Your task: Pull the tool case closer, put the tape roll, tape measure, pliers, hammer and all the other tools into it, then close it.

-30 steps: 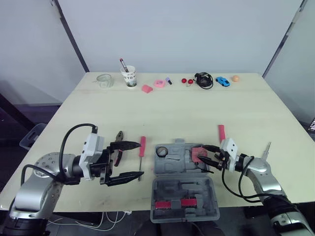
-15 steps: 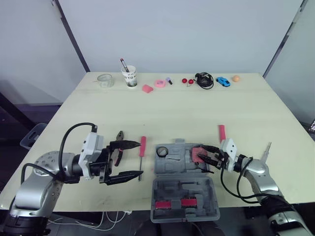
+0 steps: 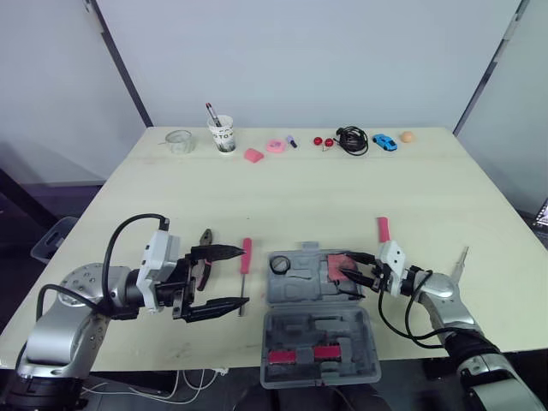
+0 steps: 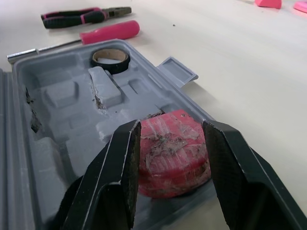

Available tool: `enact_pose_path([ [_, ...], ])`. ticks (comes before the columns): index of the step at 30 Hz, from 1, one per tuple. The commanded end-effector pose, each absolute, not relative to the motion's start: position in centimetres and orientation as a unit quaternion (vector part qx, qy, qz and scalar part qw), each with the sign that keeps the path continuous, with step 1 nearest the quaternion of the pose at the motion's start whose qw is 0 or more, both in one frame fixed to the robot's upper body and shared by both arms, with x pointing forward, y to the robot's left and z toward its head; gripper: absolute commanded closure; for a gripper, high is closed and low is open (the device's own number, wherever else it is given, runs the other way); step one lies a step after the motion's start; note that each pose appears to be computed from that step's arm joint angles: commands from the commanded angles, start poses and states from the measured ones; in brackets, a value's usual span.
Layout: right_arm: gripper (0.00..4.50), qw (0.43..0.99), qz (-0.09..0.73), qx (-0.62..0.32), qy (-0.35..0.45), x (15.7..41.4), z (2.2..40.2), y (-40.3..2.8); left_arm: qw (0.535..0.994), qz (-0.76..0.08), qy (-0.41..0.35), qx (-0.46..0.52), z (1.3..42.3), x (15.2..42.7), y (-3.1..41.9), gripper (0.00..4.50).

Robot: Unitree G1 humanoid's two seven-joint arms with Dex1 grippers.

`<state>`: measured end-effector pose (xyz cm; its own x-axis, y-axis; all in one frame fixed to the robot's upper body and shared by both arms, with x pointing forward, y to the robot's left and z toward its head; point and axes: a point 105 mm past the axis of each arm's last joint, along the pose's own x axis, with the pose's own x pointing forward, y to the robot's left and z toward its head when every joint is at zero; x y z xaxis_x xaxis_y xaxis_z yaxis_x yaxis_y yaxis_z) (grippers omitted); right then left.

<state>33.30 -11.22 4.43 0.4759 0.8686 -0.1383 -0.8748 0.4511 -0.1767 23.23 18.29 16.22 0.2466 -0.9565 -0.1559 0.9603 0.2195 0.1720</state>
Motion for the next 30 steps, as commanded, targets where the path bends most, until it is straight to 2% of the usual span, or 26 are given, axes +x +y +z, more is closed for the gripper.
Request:
enact_pose_path([
  [1,2.40,0.834,0.530,-0.146,0.049,32.9,3.1,-11.1,0.779,-0.614,0.003,0.126,16.6,23.1,18.2,0.00],
  [13,2.40,0.824,0.530,-0.164,0.119,33.6,1.6,-10.9,0.782,-0.611,0.002,0.125,16.6,23.1,18.1,0.00],
  [24,2.40,0.803,0.518,-0.185,0.228,33.4,-0.8,-12.1,0.785,-0.606,0.004,0.126,16.5,23.1,18.4,0.00],
  [30,2.40,0.815,0.517,-0.176,0.195,33.7,0.1,-11.7,0.789,-0.602,0.004,0.120,16.2,23.0,18.5,0.00],
])
